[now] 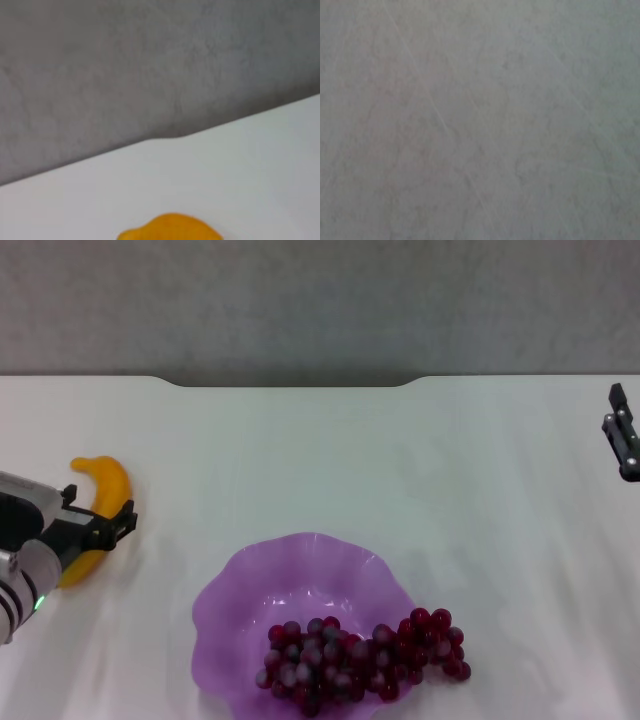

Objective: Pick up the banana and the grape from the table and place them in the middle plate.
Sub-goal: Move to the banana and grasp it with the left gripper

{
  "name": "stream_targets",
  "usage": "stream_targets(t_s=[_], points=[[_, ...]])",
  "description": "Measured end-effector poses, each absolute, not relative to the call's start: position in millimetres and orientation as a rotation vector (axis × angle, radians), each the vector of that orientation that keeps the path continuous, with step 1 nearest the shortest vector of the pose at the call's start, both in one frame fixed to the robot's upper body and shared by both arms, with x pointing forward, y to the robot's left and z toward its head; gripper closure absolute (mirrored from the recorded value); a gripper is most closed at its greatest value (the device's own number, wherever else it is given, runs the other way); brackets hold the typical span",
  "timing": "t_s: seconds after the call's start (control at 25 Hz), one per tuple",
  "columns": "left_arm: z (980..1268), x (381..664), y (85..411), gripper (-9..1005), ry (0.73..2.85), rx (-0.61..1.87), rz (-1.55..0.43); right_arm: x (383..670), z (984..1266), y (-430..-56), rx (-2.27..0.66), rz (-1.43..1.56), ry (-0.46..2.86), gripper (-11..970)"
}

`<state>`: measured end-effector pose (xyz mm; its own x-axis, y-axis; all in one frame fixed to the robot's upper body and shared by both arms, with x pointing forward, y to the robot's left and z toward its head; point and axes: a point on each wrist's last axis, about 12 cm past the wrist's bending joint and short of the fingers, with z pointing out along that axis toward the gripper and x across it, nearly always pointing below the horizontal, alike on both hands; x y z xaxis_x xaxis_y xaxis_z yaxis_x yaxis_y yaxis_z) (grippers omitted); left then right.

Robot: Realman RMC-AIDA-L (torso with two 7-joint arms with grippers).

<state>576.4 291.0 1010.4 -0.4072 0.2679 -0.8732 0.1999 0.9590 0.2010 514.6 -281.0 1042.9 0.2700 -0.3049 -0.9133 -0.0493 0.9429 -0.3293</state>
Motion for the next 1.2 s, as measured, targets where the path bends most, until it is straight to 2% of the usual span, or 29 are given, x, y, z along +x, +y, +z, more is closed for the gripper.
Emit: stream_targets(t_s=[0.56,1.2], points=[[1001.0,582.2,295.0,253,2.110,0.369,0.129,513.9,1045.0,-277.1,-0.313,-0.160,1.278,259],[1001.5,584.3,291.0,279,2.110,0.396,0.130,515.4,1045.9,-276.2,-0.312,-0.158,1.274,259]])
